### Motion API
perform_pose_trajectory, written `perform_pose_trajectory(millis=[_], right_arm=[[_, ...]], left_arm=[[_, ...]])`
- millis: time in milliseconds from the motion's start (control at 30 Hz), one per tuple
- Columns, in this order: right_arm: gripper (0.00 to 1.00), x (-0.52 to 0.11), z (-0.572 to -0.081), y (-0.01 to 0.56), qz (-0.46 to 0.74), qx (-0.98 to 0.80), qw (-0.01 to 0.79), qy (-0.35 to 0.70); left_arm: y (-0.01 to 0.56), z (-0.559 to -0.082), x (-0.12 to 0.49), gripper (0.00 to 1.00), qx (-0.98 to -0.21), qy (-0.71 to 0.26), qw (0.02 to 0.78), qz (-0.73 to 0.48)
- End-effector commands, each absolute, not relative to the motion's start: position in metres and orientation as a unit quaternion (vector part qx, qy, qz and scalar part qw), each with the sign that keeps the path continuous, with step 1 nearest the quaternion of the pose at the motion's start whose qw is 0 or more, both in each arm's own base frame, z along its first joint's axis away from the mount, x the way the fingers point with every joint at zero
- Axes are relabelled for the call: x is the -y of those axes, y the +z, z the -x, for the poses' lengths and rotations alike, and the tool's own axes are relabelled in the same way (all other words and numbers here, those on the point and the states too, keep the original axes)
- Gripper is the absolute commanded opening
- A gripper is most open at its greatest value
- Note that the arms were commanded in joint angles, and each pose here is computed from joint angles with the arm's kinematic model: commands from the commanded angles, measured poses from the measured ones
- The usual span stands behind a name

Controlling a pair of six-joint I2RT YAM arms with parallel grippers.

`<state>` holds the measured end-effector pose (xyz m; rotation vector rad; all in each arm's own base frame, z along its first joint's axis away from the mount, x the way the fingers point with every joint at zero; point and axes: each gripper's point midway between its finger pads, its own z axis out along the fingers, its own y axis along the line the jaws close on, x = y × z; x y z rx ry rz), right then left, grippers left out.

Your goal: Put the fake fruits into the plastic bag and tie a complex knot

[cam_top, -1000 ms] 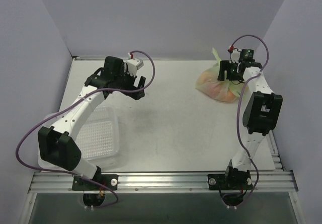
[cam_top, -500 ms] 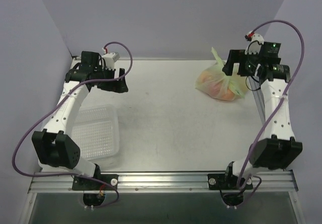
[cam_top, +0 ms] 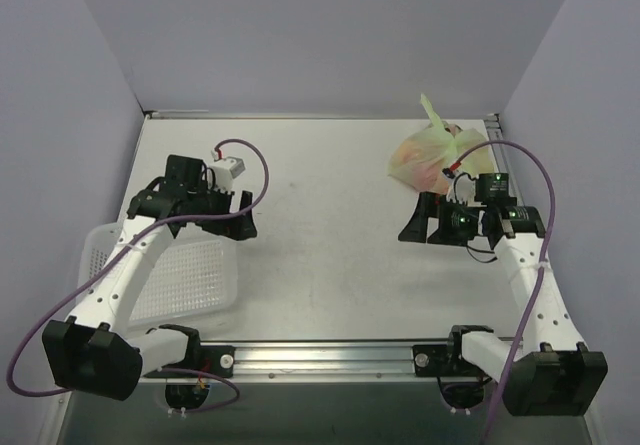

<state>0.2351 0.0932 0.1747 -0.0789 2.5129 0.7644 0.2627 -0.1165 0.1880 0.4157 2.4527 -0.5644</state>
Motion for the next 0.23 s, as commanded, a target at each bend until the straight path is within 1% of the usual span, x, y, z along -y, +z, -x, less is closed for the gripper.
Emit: perform_pose_trajectory(millis=[0,100,200], right_arm=[[1.0,-0.117,-0.209,0.182,0.053,-0.908,0.252,0.331],[1.0,-0.12,-0.199,0.175,0.053,-0.905,0.252,0.339],[1.0,-0.116,-0.194,0.175,0.053,-0.907,0.259,0.328]], left_arm=[[0.186,-0.248,0.134,0.98,-0.91,-0.222,0.291,-0.193],[0.176,-0.241,0.139,0.97,-0.914,-0.211,0.279,-0.204],[0.179,-0.238,0.141,0.97,-0.909,-0.214,0.289,-0.21]])
